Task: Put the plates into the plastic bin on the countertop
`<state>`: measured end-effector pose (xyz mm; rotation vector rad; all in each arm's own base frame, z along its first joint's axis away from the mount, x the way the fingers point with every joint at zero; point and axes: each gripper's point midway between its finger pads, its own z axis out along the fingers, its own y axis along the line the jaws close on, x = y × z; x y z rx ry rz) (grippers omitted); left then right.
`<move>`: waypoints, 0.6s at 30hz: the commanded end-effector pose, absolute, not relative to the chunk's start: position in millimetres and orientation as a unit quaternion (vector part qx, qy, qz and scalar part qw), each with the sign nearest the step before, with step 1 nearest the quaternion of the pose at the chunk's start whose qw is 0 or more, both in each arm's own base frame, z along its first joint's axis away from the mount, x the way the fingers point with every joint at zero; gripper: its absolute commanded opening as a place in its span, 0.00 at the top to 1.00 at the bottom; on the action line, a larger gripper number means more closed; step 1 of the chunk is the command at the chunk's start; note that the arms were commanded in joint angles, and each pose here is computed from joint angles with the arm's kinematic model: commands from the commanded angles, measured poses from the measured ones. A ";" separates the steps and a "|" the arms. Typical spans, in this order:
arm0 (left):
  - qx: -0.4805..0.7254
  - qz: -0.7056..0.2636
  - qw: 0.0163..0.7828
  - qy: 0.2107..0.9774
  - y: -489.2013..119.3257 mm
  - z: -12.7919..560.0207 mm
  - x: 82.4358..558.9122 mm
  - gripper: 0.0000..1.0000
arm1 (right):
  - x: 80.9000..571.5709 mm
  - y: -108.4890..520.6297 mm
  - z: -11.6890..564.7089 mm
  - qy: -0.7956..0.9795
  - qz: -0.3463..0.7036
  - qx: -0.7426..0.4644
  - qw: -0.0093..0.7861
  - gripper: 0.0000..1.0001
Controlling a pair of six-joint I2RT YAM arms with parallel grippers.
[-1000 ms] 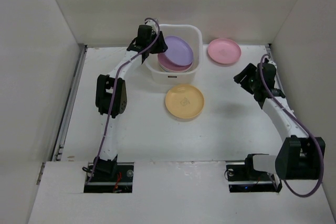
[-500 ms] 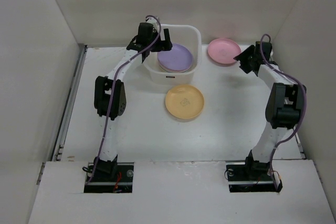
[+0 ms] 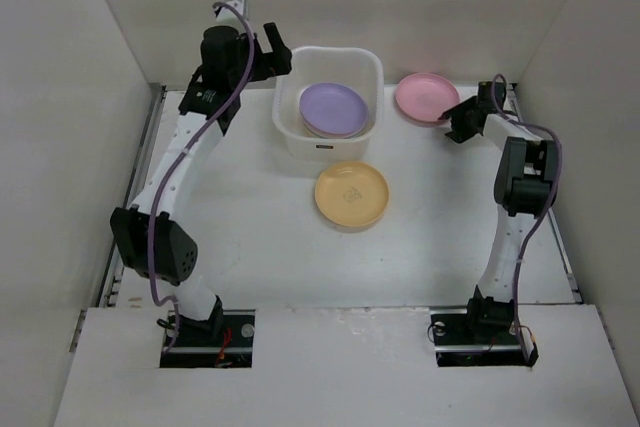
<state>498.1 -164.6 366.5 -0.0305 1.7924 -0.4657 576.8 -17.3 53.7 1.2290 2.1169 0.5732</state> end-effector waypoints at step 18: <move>-0.132 -0.135 0.591 0.784 -56.0 335.2 442.6 0.00 | 613.6 -7.8 44.5 0.765 0.252 0.537 0.252 0.95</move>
